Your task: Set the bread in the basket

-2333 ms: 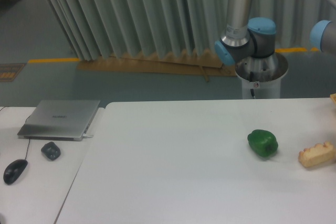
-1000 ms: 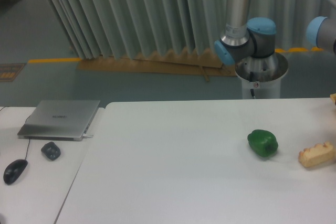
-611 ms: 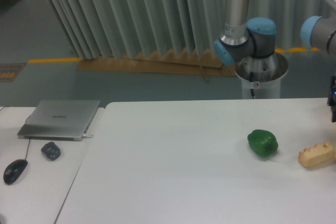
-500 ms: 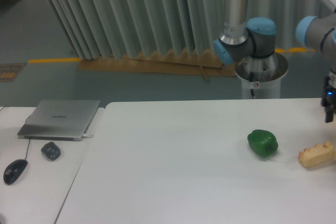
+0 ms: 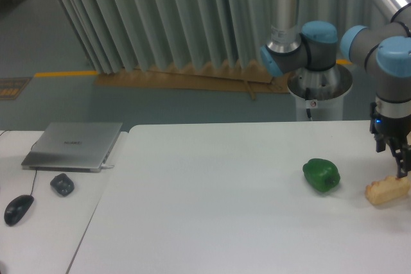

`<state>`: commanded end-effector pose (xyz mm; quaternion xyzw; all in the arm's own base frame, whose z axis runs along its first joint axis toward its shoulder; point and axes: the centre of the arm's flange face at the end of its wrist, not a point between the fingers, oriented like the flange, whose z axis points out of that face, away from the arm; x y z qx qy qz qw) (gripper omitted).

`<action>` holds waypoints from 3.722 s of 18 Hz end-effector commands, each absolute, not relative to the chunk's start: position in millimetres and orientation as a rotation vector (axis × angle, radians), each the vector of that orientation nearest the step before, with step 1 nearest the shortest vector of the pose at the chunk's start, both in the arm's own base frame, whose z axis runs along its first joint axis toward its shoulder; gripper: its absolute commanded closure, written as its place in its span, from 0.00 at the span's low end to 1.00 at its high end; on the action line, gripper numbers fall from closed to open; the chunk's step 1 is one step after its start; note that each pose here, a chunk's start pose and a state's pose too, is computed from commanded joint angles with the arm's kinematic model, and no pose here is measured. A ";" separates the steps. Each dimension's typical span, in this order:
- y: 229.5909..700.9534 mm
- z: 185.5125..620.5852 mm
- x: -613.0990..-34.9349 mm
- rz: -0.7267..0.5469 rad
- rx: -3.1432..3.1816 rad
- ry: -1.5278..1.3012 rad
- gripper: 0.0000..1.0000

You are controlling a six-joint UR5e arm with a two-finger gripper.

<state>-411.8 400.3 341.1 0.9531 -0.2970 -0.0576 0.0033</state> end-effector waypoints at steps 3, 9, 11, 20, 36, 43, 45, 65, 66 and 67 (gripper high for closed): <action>402.9 335.4 -414.5 -0.181 2.990 -0.927 0.00; 412.9 317.1 -415.7 -0.160 2.991 -0.922 0.00; 412.2 310.8 -418.1 -0.155 2.973 -0.915 0.00; 408.5 296.2 -421.7 -0.144 2.902 -0.898 0.01; 421.7 274.2 -427.8 -0.131 2.829 -0.870 0.38; 421.6 280.0 -425.7 -0.140 2.836 -0.859 0.91; 422.7 282.2 -425.5 -0.151 2.854 -0.812 0.96; 315.6 396.3 -483.6 -0.280 2.931 -0.887 0.96; 304.0 399.7 -489.4 -0.269 2.918 -0.911 0.96; 293.9 403.0 -494.8 -0.260 2.904 -0.941 0.96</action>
